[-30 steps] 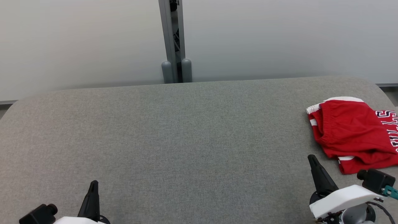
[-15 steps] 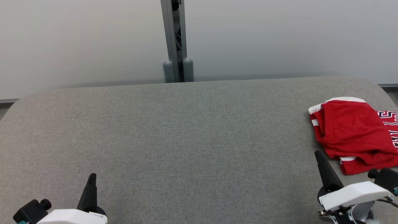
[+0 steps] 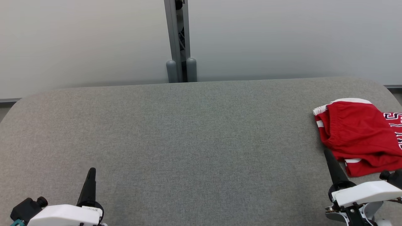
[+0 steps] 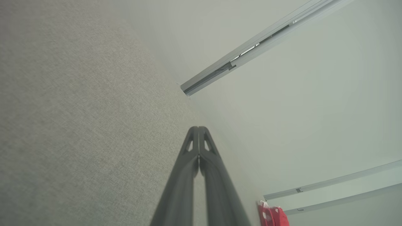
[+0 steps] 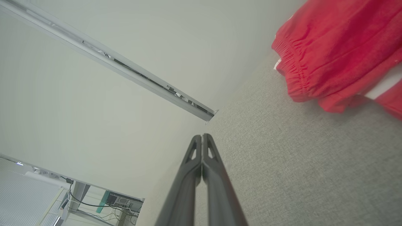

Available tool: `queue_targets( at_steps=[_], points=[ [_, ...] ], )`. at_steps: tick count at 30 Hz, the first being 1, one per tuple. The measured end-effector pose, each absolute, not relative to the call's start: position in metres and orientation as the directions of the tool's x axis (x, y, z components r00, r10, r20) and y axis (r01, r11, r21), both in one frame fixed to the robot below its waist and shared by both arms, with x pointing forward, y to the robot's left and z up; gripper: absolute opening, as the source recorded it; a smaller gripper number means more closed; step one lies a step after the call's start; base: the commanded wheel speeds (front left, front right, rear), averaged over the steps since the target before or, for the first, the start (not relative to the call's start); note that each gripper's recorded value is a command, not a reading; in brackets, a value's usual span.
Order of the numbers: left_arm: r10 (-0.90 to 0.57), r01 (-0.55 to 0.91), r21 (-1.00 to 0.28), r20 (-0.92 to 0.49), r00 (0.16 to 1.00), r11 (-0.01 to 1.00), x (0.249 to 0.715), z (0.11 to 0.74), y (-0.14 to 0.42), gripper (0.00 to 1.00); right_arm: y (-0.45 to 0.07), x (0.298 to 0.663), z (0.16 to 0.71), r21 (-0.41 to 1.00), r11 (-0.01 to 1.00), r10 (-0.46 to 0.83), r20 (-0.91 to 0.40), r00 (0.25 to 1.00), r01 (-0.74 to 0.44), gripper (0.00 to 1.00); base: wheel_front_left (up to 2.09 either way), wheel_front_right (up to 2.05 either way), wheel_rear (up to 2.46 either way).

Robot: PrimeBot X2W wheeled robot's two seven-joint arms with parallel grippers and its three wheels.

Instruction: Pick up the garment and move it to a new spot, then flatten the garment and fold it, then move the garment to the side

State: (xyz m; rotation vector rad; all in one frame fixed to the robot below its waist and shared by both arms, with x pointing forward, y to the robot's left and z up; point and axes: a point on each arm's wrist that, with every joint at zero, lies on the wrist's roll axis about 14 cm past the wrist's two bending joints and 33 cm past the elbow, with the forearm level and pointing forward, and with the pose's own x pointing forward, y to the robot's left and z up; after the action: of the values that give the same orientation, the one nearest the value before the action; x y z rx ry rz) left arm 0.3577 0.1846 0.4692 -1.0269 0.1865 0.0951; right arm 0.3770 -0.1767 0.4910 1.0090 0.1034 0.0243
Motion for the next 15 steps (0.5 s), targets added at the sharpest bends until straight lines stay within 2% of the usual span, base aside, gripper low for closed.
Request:
queue_targets(
  at_steps=[15],
  points=[
    [-0.014, -0.144, -0.914, -0.161, 0.987, 0.378, 0.3665, 0.4769, 0.1872, 0.00, -0.1829, 0.3810, 0.4936, 0.918, 0.395, 0.055, -0.065, 0.996, 0.038, 0.00, 0.00, 0.00, 0.00]
  ],
)
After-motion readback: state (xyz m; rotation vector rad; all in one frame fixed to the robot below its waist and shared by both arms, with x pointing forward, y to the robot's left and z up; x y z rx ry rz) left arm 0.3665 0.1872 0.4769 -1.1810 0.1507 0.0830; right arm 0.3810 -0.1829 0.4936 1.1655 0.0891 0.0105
